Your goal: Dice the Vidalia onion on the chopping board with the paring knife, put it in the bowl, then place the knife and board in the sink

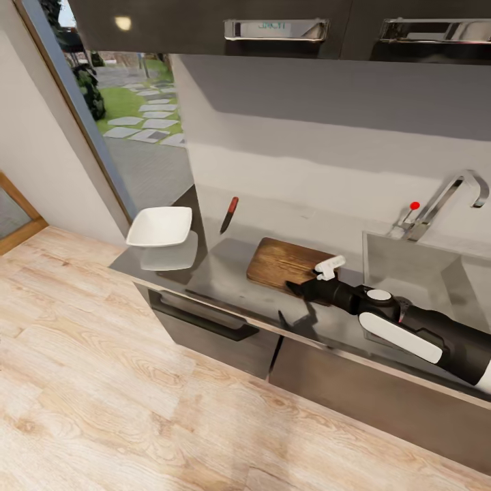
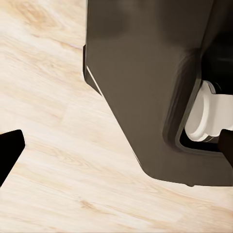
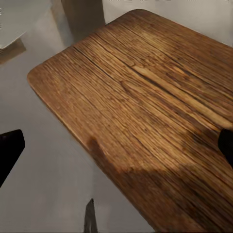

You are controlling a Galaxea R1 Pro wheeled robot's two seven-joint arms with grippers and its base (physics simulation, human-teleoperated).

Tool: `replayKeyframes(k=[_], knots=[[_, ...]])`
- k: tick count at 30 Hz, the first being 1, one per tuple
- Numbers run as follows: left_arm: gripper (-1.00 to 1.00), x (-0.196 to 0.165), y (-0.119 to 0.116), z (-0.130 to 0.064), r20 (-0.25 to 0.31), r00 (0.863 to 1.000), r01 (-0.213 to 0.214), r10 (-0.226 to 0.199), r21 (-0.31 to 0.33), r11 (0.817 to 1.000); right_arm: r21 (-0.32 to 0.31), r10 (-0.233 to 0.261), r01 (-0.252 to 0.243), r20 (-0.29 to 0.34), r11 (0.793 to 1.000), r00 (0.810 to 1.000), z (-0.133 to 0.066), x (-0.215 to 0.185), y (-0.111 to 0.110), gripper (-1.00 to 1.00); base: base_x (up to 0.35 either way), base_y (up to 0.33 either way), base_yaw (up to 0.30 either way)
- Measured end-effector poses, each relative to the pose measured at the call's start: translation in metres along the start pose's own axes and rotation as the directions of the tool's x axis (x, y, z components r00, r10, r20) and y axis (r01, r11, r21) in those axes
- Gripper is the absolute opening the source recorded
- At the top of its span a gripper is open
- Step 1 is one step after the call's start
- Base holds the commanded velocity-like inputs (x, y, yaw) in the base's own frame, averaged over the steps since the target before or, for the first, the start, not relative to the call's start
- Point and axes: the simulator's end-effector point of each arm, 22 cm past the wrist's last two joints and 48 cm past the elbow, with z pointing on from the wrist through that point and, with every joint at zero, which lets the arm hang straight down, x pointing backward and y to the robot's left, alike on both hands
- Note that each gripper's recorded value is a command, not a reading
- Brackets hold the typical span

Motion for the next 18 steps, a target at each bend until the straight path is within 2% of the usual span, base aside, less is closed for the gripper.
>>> replayKeyframes(k=[18], knots=[[1.00,0.0001,0.0014,0.0000,0.000,1.000,0.013,-0.013,-0.003,1.000,0.004,0.000,0.000,0.000,1.000,1.000,-0.0001,0.0000,-0.0008,1.00,0.014,0.274,0.000]])
